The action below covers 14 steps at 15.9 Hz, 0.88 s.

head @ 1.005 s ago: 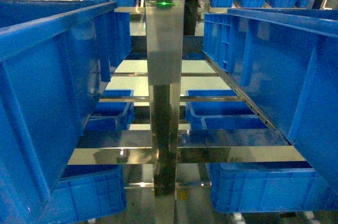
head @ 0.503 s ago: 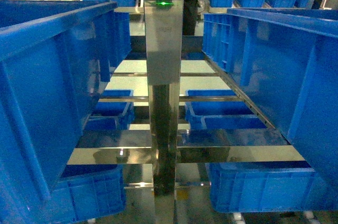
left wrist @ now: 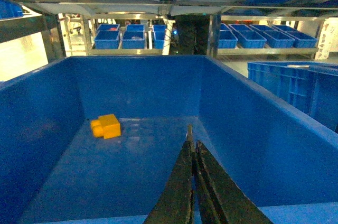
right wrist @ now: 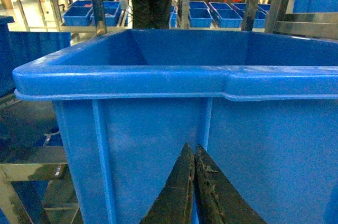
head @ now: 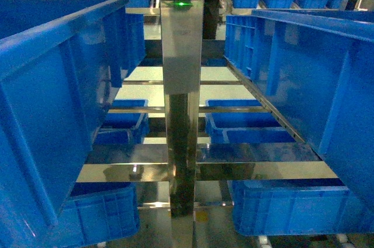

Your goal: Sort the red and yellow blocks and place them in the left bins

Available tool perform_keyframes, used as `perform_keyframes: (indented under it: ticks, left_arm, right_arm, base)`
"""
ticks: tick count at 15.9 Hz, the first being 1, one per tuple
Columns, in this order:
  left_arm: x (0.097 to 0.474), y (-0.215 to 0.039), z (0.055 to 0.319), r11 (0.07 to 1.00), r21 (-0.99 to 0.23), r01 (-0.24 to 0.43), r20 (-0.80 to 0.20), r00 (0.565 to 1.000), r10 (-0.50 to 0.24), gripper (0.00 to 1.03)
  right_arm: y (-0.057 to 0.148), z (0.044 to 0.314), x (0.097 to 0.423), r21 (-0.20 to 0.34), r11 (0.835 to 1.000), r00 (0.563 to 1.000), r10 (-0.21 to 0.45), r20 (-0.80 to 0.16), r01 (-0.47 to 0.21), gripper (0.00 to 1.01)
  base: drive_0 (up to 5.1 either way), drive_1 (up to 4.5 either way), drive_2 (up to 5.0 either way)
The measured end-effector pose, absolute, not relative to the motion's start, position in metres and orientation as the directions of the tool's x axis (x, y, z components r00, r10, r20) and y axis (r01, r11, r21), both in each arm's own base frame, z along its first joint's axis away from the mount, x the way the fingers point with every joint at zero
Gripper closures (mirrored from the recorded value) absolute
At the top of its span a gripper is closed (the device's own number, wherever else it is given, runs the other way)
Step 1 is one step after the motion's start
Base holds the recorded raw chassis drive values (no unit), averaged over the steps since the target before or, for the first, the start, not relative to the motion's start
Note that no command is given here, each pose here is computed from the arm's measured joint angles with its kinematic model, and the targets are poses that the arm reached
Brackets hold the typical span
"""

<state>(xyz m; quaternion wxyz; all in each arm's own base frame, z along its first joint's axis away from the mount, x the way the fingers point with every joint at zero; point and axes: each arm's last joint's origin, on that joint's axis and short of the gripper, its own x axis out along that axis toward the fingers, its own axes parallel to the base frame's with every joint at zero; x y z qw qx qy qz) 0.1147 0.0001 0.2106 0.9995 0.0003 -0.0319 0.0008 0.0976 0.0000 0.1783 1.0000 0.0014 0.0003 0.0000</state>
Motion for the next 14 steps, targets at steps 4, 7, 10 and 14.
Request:
perform_keyframes:
  ticks: [4,7,10,14]
  left_arm:
    - [0.109,0.0,0.201,1.0,0.0,-0.002,0.081,0.997,0.002,1.01]
    - [0.105,0.0,0.195,1.0,-0.001,0.0,0.089,0.996,0.0,1.01]
    - [0.095,0.0,0.185,1.0,-0.001,0.005,0.078,0.997,-0.005,1.01]
    - [0.095,0.0,0.184,1.0,-0.001,0.004,0.085,0.996,-0.004,1.01]
  right_arm:
    - [0.0,0.167,0.097,0.003,1.0,1.0,-0.003,-0.002,0.003,0.99]
    - [0.0,0.168,0.097,0.002,1.0,1.0,0.0,0.005,0.0,0.99]
    - [0.0,0.168,0.097,0.002,1.0,1.0,0.0,0.005,0.0,0.99]
    - [0.0,0.168,0.097,0.002,1.0,1.0,0.0,0.005,0.0,0.99]
  base:
    - [0.0,0.0,0.0]
    - [0.0,0.0,0.0]
    - [0.0,0.0,0.0]
    - [0.0,0.0,0.0]
